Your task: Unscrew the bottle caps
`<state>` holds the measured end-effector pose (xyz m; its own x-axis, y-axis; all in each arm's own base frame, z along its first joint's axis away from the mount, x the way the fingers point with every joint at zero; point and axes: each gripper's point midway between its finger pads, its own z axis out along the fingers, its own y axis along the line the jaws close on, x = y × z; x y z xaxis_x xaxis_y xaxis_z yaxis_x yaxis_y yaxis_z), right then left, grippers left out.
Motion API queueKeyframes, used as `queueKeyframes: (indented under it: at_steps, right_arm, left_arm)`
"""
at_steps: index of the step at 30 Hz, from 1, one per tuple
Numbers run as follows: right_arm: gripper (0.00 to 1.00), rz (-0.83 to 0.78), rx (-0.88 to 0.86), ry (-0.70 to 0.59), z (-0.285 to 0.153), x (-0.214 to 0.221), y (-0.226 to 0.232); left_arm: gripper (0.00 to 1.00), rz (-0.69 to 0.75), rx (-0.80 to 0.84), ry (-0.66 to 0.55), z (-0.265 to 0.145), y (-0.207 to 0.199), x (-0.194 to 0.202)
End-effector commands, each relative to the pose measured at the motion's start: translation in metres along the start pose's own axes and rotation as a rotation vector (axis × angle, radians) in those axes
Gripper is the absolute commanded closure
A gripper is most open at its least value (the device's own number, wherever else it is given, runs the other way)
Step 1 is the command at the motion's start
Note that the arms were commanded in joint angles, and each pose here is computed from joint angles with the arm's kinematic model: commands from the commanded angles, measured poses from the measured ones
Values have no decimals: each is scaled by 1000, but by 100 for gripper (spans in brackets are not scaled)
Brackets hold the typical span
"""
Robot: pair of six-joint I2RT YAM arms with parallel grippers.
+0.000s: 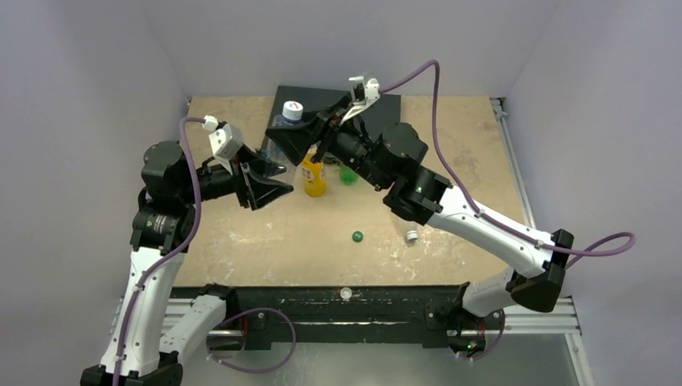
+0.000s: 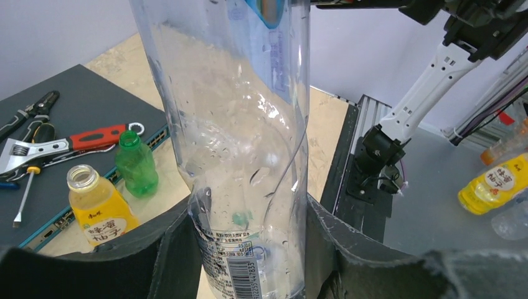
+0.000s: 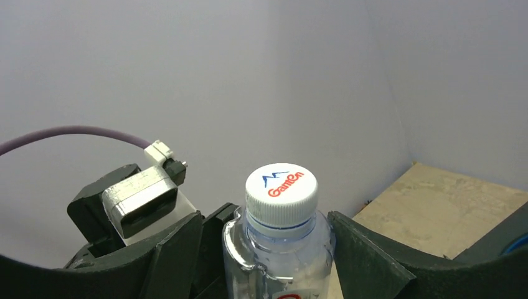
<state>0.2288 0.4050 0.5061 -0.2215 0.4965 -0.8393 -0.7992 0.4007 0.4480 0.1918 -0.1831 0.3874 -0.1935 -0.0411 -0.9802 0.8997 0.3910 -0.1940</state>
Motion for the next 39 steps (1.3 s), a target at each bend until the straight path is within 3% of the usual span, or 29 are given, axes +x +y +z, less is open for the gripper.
queueKeyframes:
  at_steps: [1, 6, 8, 10, 12, 18, 27, 35, 39]
  right_arm:
    - [25, 20, -75, 50, 5, 4, 16]
    - [37, 20, -57, 73, 1, 15, 8]
    - [39, 17, -48, 76, -1, 18, 5]
    - [40, 15, -48, 74, -3, 19, 4]
    - [40, 10, -31, 56, -6, 17, 0]
    - [40, -13, -57, 25, -5, 14, 4]
    - [41, -40, -111, -26, 3, 17, 30]
    - [41, -69, -91, -21, 9, 27, 33]
    - [32, -72, -6, -45, 3, 22, 16]
  left_arm:
    - [57, 78, 48, -4, -5, -14, -7]
    - [44, 88, 38, -9, -6, -14, -8]
    - [29, 80, 29, -12, -5, -12, -9]
    - [4, 66, 16, -21, -4, -10, -12]
    - [0, 55, 5, -45, -3, -8, -18]
    - [0, -25, 22, -101, 5, -4, -32]
    - [4, -94, 93, -58, 9, -8, -16]
    - [36, -61, 88, -75, 7, -12, -23]
    - [52, -17, 68, -77, 5, -10, -23]
